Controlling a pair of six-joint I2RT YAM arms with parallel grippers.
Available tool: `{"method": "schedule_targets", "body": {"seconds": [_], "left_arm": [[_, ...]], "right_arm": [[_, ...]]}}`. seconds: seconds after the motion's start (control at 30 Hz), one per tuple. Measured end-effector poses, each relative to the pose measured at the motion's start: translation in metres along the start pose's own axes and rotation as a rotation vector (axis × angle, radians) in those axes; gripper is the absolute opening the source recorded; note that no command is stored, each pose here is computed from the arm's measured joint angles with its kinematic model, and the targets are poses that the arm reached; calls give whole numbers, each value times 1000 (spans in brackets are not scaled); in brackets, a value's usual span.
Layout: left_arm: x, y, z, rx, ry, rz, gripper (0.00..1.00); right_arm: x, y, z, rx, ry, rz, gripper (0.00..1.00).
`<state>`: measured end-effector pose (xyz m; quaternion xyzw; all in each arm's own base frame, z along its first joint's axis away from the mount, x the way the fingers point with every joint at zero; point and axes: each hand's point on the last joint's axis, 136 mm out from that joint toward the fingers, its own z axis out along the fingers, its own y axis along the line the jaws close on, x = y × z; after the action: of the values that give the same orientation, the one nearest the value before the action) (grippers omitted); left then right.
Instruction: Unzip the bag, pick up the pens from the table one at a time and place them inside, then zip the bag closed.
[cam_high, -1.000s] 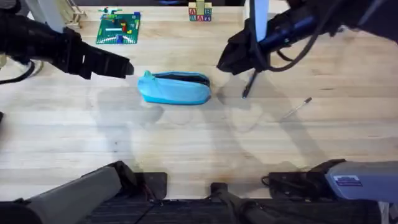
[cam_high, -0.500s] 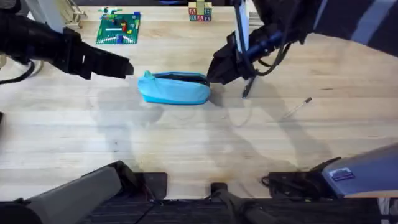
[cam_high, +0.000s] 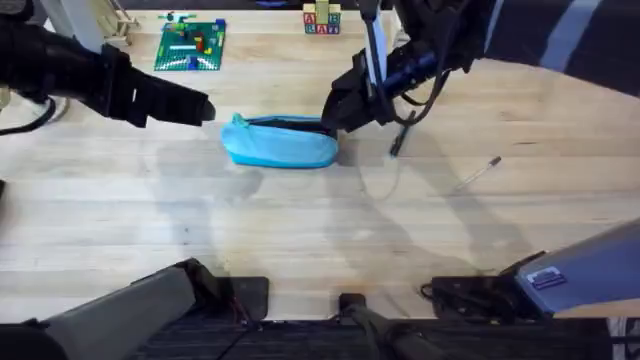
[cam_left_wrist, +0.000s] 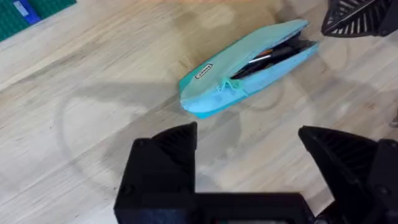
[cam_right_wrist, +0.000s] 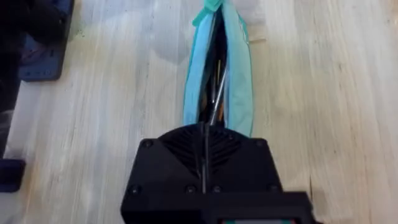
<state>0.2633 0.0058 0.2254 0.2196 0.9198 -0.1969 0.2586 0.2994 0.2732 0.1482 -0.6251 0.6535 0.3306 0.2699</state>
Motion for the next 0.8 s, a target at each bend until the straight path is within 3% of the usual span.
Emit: {"method": "schedule_targets", "body": {"seconds": [0.27,0.6,0.8], "left_arm": [[0,0,0,0,0,0,996],[0,0,0,0,0,-3,995],[1,-1,0,2,2,-6,995]], "right_arm": [[-1,4,9,-17,8,-13,31],[25,-1,47,-67,63,13,30],[29,-1,52,-78,71,22,35]]}}
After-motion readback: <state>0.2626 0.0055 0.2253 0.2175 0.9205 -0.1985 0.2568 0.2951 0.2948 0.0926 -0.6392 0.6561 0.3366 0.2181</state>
